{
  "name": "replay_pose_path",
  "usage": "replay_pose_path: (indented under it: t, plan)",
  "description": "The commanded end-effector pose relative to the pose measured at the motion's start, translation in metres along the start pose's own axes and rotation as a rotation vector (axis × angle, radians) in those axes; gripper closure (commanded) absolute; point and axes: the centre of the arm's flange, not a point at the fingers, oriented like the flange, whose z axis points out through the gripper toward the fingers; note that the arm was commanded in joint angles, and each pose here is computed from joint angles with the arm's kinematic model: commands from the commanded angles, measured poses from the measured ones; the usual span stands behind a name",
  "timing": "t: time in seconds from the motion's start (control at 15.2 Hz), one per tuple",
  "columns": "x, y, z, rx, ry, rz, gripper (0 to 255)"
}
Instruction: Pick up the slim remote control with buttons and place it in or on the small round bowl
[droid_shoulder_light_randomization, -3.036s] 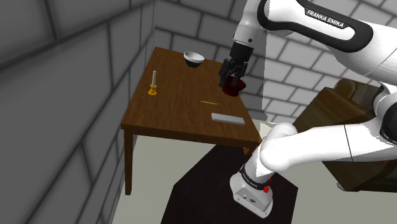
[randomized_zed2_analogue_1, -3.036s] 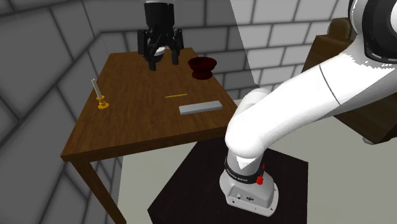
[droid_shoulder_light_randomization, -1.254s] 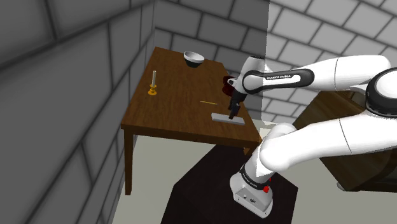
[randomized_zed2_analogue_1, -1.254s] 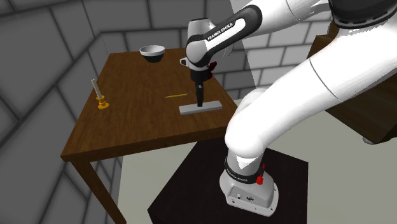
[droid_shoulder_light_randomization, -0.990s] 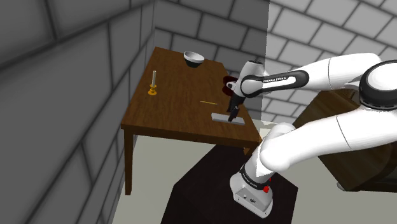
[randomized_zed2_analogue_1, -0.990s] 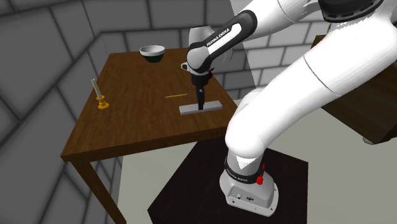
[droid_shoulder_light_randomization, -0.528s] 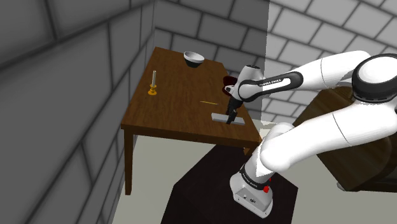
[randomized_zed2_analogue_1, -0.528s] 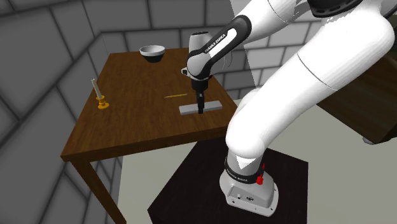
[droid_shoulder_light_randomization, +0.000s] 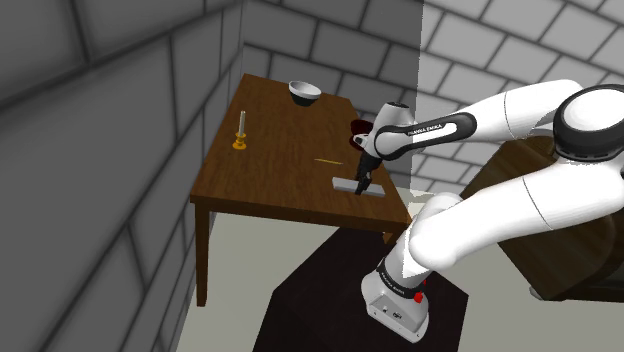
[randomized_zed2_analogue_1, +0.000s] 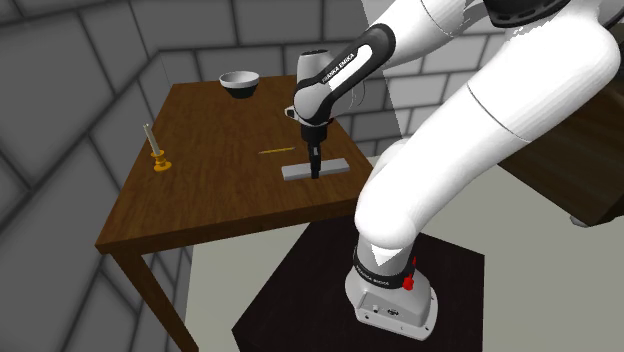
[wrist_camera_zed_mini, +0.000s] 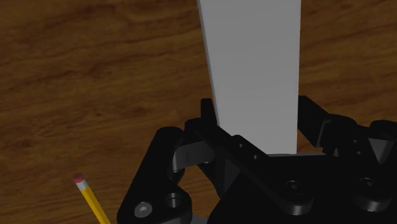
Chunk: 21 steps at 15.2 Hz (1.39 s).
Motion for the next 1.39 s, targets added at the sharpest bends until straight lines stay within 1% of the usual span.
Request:
replay_pose_path:
  t: [0.0,0.33,1.32]
  plan:
    - [0.0,0.0,0.0,0.0,0.0,0.001,255]
    - [0.0,0.0,0.0,0.0,0.0,0.001,255]
    - [0.0,-0.002,-0.079,0.0,0.0,0.001,255]
